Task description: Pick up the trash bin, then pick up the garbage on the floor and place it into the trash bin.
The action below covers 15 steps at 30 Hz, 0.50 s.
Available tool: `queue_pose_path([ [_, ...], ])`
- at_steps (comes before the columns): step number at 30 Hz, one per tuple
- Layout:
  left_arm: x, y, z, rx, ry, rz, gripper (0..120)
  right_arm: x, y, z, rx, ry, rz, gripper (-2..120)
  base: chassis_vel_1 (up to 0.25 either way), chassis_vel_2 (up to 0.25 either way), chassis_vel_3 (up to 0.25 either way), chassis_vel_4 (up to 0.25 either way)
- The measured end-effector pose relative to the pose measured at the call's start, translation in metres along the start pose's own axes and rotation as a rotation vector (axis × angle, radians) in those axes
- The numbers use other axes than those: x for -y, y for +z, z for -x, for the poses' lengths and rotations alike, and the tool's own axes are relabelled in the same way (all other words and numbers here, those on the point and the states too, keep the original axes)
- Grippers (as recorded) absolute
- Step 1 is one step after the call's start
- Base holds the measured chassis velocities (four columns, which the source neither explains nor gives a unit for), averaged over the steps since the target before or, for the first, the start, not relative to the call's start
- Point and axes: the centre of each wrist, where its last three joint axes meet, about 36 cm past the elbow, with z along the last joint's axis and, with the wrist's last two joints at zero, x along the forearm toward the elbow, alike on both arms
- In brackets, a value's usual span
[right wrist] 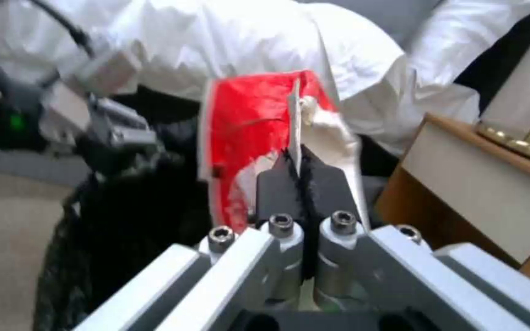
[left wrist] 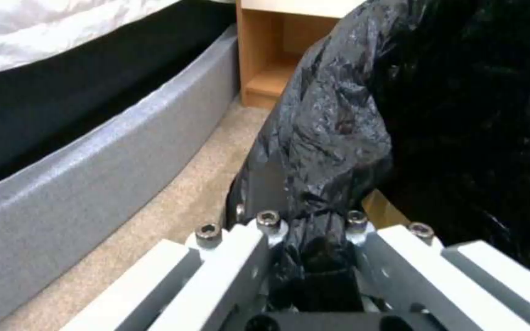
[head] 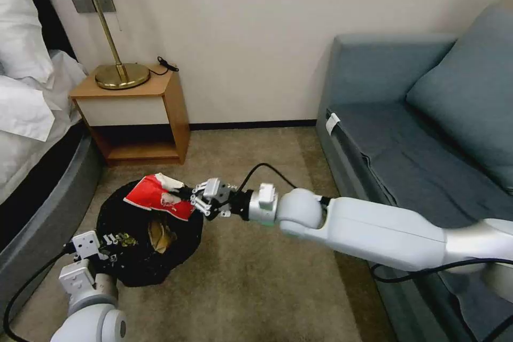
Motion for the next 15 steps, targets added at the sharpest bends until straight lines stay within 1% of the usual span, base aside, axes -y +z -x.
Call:
queue_pose_path([
  [6,0.001,-0.001,0.001,0.003,0.001,-0.002,3,0.001,0.016,0.016,-0.027,-0.002,-0.004,0,0.0,0.0,0.0,0.0],
  [9,0.001,0.0,0.002,0.0,0.002,-0.003,3,-0.004,0.021,0.031,-0.027,-0.017,-0.005,0,0.0,0.0,0.0,0.0],
  [10,0.001,0.001,0.003,-0.002,0.002,-0.003,3,-0.007,0.024,0.042,-0.028,-0.03,-0.01,0,0.0,0.0,0.0,0.0],
  [15,0.002,0.001,0.002,-0.003,0.005,-0.002,3,-0.007,0.03,0.057,-0.033,-0.051,-0.034,0,0.0,0.0,0.0,0.0],
])
